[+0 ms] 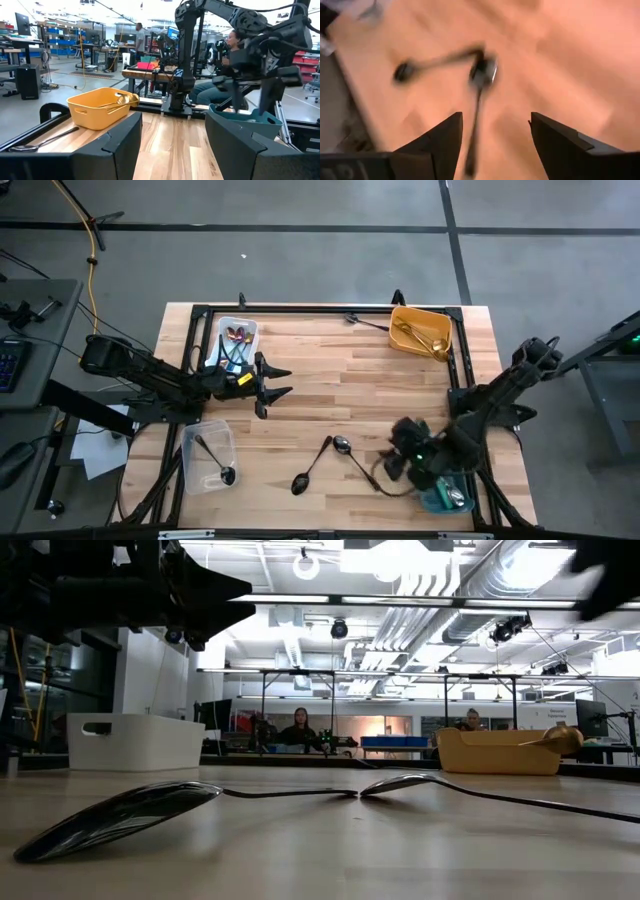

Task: Sort silverware by color (type)
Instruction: Put the black spoon into the transparent bin

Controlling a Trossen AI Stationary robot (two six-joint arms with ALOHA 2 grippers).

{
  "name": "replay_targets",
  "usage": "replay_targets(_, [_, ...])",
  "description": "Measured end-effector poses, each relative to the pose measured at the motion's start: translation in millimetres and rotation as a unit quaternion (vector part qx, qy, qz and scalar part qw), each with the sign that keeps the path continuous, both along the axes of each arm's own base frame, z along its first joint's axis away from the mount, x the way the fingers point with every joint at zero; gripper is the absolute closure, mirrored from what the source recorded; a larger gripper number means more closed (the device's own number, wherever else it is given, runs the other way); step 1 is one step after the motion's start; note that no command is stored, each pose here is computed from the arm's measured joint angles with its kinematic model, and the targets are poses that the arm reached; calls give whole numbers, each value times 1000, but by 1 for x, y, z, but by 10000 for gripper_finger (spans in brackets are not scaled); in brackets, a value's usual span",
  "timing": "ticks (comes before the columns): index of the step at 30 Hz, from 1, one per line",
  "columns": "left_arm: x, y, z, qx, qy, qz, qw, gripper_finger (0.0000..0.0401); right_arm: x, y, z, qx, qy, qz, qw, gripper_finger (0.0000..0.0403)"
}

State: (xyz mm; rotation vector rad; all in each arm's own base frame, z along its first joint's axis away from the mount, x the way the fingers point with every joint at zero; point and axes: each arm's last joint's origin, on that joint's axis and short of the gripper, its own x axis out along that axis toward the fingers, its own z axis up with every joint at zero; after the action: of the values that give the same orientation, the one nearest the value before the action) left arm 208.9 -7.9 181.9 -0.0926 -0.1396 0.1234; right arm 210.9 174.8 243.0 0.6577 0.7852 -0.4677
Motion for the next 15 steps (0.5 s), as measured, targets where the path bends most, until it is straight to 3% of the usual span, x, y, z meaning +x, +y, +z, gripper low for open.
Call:
replay_targets(4, [0,0,0,0,-1,-2,1000,190,26,-24,-11,-129,-2,-12,992,176])
replay_targets(7, [0,-1,0,1,-2,-13,1000,190,47,-48,-19,-193,22,-20,981,176])
replay_targets(11, [0,-2,0,5,-2,-41,999,190,74,-80,-28,-230,27,18,973,176])
replay_targets(15, [0,-3,0,8,-1,-59,998,190,90,-106,-48,-225,-56,81,969,176])
